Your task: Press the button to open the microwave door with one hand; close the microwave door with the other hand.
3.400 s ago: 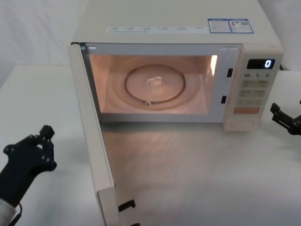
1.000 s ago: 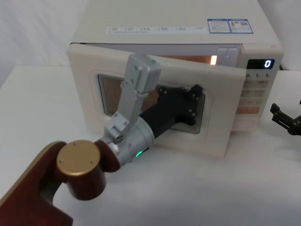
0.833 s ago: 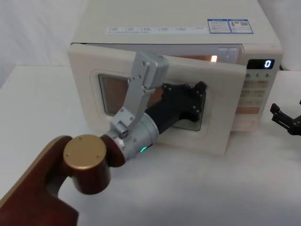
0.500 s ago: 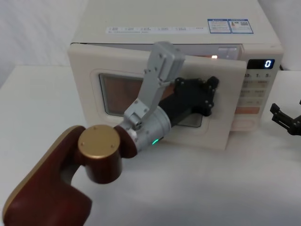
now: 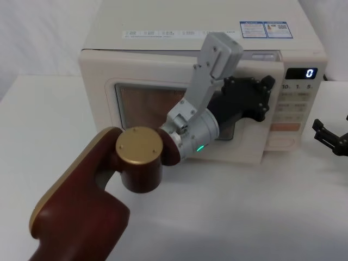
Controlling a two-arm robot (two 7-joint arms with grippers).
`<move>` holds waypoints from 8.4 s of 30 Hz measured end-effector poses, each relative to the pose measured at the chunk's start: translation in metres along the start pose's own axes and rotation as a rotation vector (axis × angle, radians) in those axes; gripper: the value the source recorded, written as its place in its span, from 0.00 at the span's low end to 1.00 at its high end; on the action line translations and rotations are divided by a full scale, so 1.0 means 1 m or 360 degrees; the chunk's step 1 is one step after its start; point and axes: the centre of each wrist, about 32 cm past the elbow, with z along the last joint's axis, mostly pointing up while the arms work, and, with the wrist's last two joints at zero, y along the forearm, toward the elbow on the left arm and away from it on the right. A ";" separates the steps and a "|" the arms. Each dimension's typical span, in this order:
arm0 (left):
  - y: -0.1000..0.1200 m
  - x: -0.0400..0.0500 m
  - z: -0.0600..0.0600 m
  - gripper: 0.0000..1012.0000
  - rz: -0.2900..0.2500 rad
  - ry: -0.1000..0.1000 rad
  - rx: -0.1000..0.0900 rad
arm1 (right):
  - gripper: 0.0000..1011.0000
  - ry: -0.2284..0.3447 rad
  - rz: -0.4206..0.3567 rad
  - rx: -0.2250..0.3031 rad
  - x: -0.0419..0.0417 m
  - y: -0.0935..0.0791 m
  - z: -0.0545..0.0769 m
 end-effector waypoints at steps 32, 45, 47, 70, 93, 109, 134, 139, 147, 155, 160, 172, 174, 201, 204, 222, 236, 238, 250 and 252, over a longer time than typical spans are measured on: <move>-0.014 0.0009 -0.001 0.00 0.0108 -0.0066 0.0003 | 0.99 0.0000 0.0000 0.0000 0.0000 0.000 0.000; -0.017 0.0003 -0.002 0.00 0.0144 -0.0070 0.0025 | 0.99 0.0000 0.0000 0.0000 0.0000 0.000 0.000; -0.017 0.0000 -0.003 0.00 0.0149 -0.0068 0.0024 | 0.99 0.0000 0.0000 0.0000 0.0000 0.000 0.000; -0.020 -0.0012 -0.007 0.00 0.0217 -0.0041 0.0035 | 0.99 0.0000 0.0000 0.0000 0.0000 0.000 0.000; 0.013 -0.0098 -0.006 0.00 -0.0047 0.0060 -0.0065 | 0.99 0.0000 0.0000 0.0000 0.0000 0.000 0.000; 0.086 -0.0301 -0.034 0.00 0.0249 0.0158 0.0071 | 0.99 0.0000 0.0000 0.0000 0.0000 0.000 0.000; 0.211 -0.0041 -0.075 0.00 0.1064 0.0171 0.0152 | 0.99 0.0000 0.0000 0.0000 0.0000 0.000 0.000; 0.221 0.0018 -0.083 0.00 0.1129 0.0163 0.0160 | 0.99 0.0000 0.0000 0.0000 0.0000 0.000 0.000; 0.231 0.0055 -0.097 0.00 0.1200 0.0178 0.0188 | 0.99 0.0000 0.0000 0.0000 0.0000 0.000 0.000; 0.235 0.0057 -0.104 0.00 0.1229 0.0213 0.0197 | 0.99 0.0000 0.0000 0.0000 0.0000 0.000 0.000; 0.234 0.0041 -0.106 0.00 0.1251 0.0232 0.0199 | 0.99 0.0000 0.0000 0.0000 0.0000 0.000 0.000; 0.235 0.0034 -0.106 0.00 0.1255 0.0232 0.0207 | 0.99 0.0000 0.0000 0.0000 0.0000 0.000 0.000; 0.235 0.0034 -0.106 0.00 0.1255 0.0232 0.0207 | 0.99 0.0000 0.0000 0.0000 0.0000 0.000 0.000; 0.235 0.0039 -0.106 0.37 0.1252 0.0233 0.0205 | 0.99 0.0000 0.0000 0.0000 0.0000 0.000 0.000; 0.235 0.0040 -0.106 0.47 0.1252 0.0232 0.0205 | 0.99 0.0000 0.0000 0.0000 0.0000 0.000 0.000; 0.235 0.0040 -0.106 0.99 0.1252 0.0232 0.0205 | 0.99 0.0000 0.0000 0.0000 0.0000 0.000 0.000; 0.235 0.0040 -0.106 0.99 0.1252 0.0232 0.0205 | 0.99 0.0000 0.0000 0.0000 0.0000 0.000 0.000; 0.235 0.0040 -0.106 0.99 0.1252 0.0232 0.0205 | 0.99 0.0000 0.0000 0.0000 0.0000 0.000 0.000; 0.235 0.0040 -0.106 0.99 0.1252 0.0232 0.0205 | 0.99 0.0000 0.0000 0.0000 0.0000 0.000 0.000; 0.235 0.0039 -0.106 0.99 0.1252 0.0232 0.0205 | 0.99 0.0000 0.0000 0.0000 0.0000 0.000 0.000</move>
